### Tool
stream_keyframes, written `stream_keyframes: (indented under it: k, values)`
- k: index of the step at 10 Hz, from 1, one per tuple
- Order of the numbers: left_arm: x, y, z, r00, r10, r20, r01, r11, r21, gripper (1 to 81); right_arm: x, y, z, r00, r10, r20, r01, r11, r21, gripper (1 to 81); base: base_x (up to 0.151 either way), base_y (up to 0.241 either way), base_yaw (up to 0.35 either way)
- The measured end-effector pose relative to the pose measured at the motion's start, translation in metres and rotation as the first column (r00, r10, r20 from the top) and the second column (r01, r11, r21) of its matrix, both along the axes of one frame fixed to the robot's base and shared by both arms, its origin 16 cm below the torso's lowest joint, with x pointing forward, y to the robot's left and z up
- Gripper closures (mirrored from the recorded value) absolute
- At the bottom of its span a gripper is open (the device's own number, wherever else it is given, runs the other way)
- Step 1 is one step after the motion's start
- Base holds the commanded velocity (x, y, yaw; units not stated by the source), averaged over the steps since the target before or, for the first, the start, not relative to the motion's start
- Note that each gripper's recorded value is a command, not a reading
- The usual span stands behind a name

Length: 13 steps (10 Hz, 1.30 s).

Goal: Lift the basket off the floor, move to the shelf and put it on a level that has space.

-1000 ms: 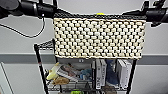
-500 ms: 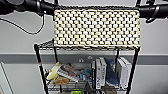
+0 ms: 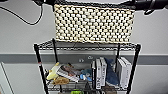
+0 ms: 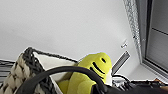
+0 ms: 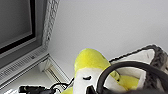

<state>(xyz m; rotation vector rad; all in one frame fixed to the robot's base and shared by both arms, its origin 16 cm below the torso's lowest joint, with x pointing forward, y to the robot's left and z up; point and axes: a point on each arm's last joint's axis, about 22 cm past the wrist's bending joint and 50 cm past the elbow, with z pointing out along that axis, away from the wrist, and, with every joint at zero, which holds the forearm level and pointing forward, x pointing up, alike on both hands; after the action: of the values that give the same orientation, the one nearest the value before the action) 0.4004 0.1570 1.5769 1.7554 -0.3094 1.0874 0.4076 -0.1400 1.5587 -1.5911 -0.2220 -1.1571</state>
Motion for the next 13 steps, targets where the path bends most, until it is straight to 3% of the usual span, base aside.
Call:
stream_keyframes:
  k: [1,2,4,6,8,11,13]
  values:
    - [0.003,0.000,0.012,1.000,0.013,0.022,-0.012,1.000,-0.015,81.1,0.002,-0.005,0.012,1.000,-0.015,0.024,0.015,0.9998,0.014,81.1,0.000,0.000,0.000]
    - [0.007,0.000,0.010,1.000,0.016,0.008,-0.016,1.000,-0.007,81.1,0.007,-0.008,0.010,1.000,-0.023,0.012,0.023,0.9996,0.018,81.1,0.000,0.000,0.000]
    - [0.021,0.007,0.006,0.999,0.035,-0.017,-0.035,0.999,0.008,81.1,0.024,-0.001,-0.006,0.999,-0.031,-0.036,0.030,0.9995,-0.008,81.1,0.000,0.000,0.000]
    - [0.048,0.018,0.008,0.997,0.073,-0.011,-0.073,0.997,-0.005,81.1,0.042,-0.002,-0.003,0.998,-0.063,-0.028,0.063,0.9978,-0.020,81.1,0.000,0.000,0.000]
    - [0.082,0.020,-0.018,0.993,0.097,-0.064,-0.097,0.995,0.002,81.1,0.068,-0.015,-0.002,0.993,-0.114,-0.043,0.113,0.9933,-0.022,81.1,0.000,0.000,0.000]
    - [0.131,0.032,-0.050,0.980,0.166,-0.107,-0.163,0.986,0.038,81.1,0.116,-0.012,-0.047,0.983,-0.155,-0.103,0.147,0.9860,-0.079,81.1,0.000,0.000,0.000]
    - [0.155,0.032,-0.068,0.973,0.199,-0.117,-0.192,0.979,0.061,81.1,0.137,-0.019,-0.070,0.976,-0.176,-0.129,0.167,0.9829,-0.077,81.1,0.000,0.000,0.000]
